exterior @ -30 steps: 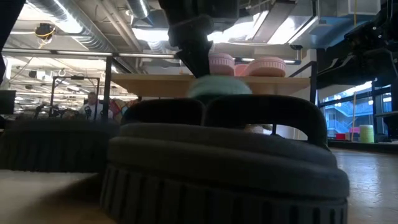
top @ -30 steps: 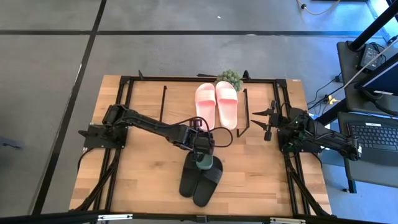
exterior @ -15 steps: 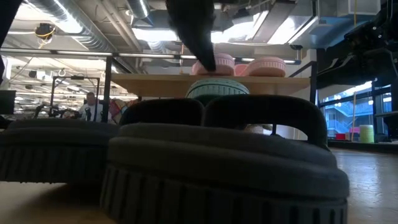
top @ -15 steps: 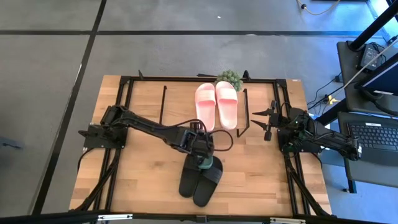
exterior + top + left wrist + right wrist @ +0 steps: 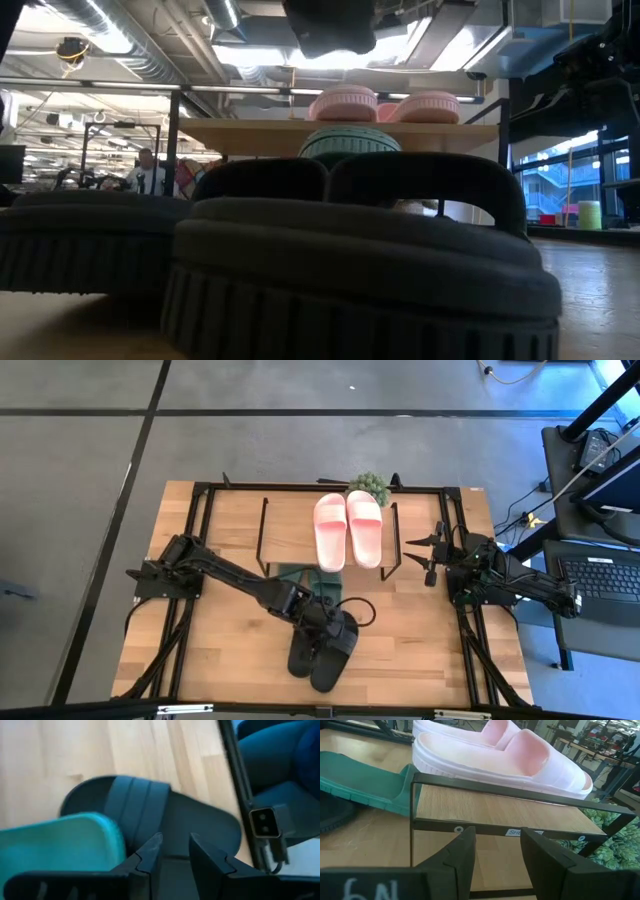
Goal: Pick and place slides into the shelf
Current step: Put the green slide under the shelf
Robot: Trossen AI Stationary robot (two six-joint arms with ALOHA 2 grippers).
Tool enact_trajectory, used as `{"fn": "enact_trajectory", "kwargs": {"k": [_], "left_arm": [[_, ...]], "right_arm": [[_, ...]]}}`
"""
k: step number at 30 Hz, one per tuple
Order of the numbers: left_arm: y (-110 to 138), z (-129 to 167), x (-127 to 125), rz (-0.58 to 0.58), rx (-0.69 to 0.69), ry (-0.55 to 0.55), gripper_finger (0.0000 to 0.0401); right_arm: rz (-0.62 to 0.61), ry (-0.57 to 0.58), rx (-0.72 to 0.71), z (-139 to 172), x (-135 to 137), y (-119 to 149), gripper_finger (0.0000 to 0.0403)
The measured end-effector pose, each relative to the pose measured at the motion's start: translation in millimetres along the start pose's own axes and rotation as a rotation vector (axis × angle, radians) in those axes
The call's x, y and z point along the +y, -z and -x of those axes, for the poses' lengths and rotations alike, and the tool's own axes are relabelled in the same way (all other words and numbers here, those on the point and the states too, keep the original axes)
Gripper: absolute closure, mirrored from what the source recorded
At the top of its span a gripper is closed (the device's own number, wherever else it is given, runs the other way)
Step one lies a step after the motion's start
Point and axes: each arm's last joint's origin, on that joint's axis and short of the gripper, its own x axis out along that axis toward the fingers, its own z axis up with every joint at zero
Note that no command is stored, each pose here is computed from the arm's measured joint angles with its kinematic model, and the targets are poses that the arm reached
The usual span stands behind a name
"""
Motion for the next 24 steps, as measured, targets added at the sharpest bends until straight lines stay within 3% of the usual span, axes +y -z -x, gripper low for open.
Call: {"fn": "enact_trajectory", "kwargs": {"k": [6, 15, 24], "left_arm": [[7, -20, 10, 0.005, -0.065, 0.122, 0.0312], [22, -34, 36, 0.078, -0.028, 0.061, 0.0312], [23, -35, 36, 0.07, -0.044, -0.045, 0.0312]], "right_arm": [[0.0, 0.0, 0.0, 0, 0, 0, 0.0246], [0.0, 0.0, 0.0, 0, 0, 0, 0.0246], [0.0, 0.0, 0.0, 0, 0, 0, 0.0246]]}}
